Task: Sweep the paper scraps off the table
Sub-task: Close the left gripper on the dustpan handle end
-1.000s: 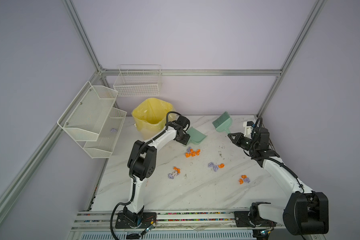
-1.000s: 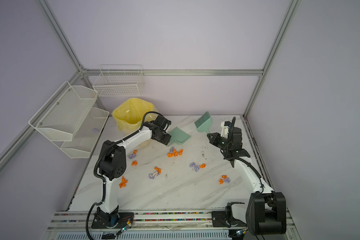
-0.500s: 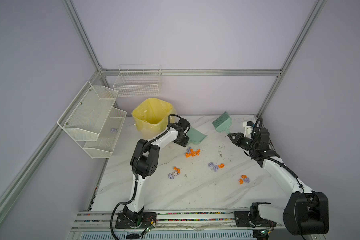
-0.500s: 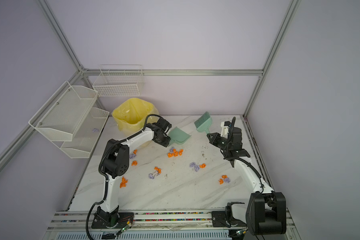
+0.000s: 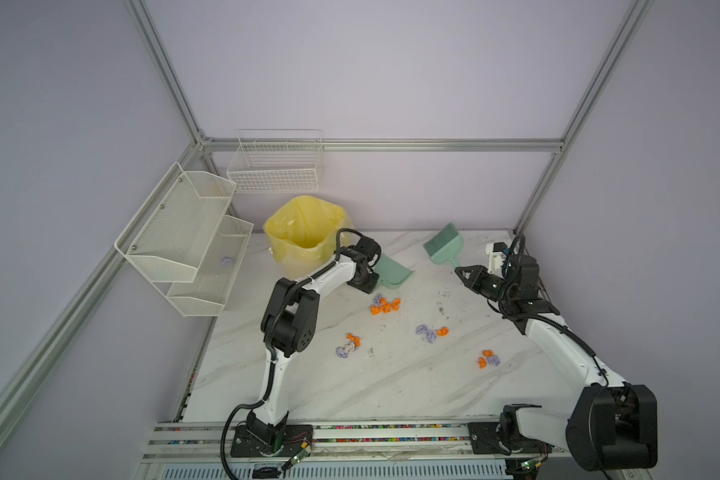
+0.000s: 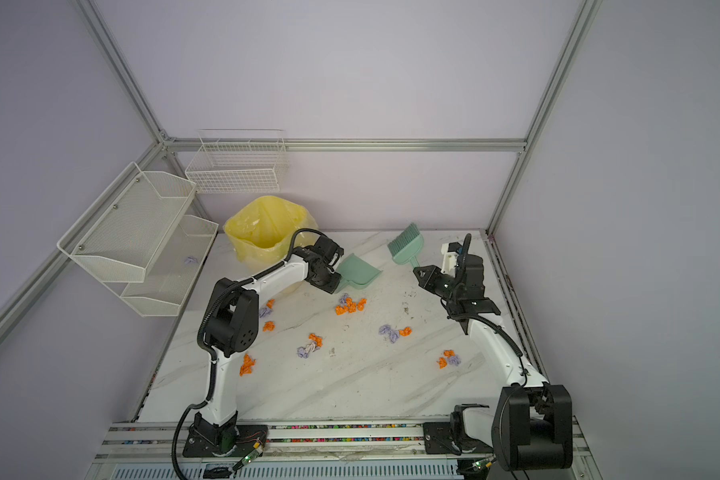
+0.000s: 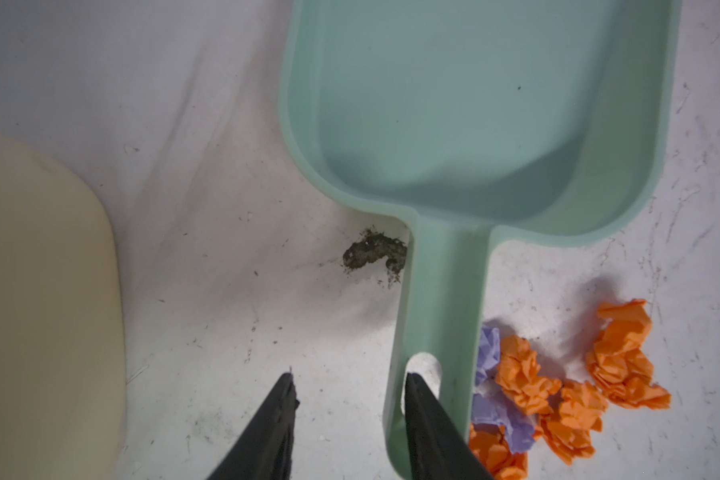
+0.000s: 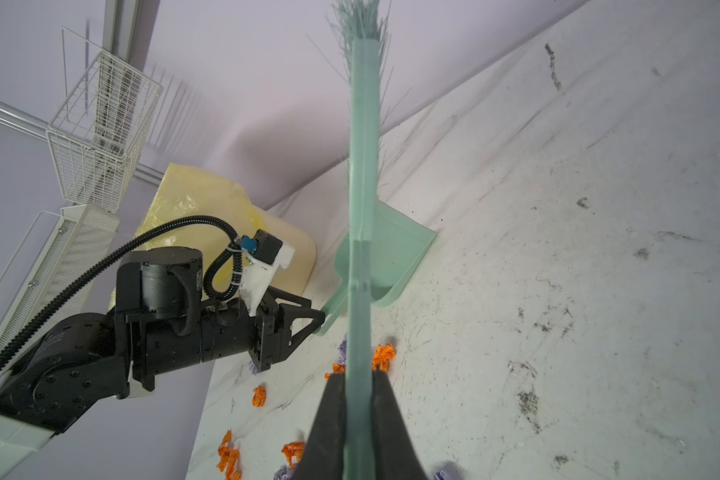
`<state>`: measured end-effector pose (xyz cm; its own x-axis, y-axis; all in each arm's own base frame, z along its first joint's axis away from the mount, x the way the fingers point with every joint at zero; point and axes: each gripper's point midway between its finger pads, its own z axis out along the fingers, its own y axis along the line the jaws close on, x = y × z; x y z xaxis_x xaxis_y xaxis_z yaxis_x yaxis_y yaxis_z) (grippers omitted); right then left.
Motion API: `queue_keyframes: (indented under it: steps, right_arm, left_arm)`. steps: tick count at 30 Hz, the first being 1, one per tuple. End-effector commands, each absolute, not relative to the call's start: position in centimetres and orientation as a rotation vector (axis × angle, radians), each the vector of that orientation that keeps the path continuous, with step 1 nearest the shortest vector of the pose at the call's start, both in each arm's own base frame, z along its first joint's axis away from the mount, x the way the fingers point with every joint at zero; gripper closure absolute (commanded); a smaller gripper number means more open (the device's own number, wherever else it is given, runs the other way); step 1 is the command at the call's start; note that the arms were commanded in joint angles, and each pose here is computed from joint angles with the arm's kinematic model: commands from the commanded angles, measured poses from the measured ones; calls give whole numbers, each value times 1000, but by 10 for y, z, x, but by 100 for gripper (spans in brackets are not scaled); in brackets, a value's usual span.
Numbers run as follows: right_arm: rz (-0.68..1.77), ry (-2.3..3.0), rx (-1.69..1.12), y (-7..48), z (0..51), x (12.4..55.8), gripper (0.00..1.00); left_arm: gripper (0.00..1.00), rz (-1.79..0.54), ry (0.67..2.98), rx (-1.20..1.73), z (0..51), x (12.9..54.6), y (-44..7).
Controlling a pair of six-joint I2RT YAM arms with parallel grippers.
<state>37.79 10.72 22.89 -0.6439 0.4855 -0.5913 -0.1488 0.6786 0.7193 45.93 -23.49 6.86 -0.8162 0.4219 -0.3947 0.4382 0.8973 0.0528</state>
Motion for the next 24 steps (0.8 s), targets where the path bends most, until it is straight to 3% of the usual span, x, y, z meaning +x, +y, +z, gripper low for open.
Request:
queue_keyframes:
  steps: [1, 24]
  right_arm:
    - [983, 2021, 224, 107, 243, 376, 100]
    - [990, 2014, 217, 108, 247, 376, 100]
  left_arm:
    - [58, -45, 2652, 670, 67, 454, -236]
    - [69, -72, 2721, 687, 42, 435, -243]
